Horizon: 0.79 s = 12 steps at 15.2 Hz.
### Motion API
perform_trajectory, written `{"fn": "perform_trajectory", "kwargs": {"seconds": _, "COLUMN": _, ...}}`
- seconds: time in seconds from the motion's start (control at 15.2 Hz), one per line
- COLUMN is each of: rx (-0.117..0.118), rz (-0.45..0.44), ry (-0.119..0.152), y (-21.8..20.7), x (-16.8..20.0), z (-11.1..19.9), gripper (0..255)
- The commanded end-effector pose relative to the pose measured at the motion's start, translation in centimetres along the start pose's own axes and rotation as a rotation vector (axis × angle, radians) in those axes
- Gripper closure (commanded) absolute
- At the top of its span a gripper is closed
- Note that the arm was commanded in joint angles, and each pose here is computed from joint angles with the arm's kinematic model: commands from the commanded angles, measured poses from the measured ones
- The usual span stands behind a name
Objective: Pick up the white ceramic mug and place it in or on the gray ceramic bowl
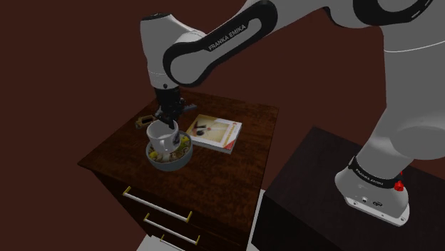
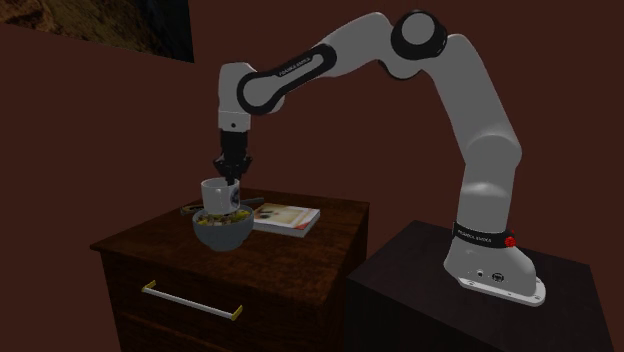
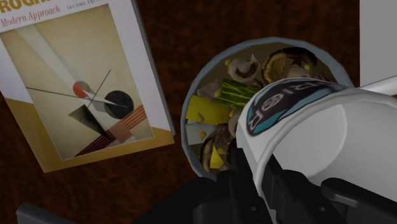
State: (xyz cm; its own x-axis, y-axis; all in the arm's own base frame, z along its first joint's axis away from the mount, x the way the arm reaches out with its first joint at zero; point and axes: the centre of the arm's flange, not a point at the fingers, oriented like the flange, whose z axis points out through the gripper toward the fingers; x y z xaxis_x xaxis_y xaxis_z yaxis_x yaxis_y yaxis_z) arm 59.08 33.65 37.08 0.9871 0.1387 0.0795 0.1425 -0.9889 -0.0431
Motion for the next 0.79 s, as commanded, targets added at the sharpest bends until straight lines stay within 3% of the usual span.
{"fn": "perform_trajectory", "kwargs": {"seconds": 0.0, "rx": 0.0, "rz": 0.0, "ry": 0.001, "y": 0.11, "x": -0.1, "z": 1.16, "gripper": 255}}
{"fn": "perform_trajectory", "kwargs": {"seconds": 0.53, "rx": 0.0, "rz": 0.0, "ry": 0.001, "y": 0.13, "x": -0.14, "z": 1.69, "gripper": 255}}
{"fn": "perform_trajectory", "kwargs": {"seconds": 0.59, "rx": 0.0, "rz": 0.0, "ry": 0.001, "y": 0.15, "x": -0.12, "z": 1.7, "gripper": 0}}
{"fn": "perform_trajectory", "kwargs": {"seconds": 0.73, "rx": 0.0, "rz": 0.0, "ry": 0.001, "y": 0.14, "x": -0.12, "z": 1.72, "gripper": 0}}
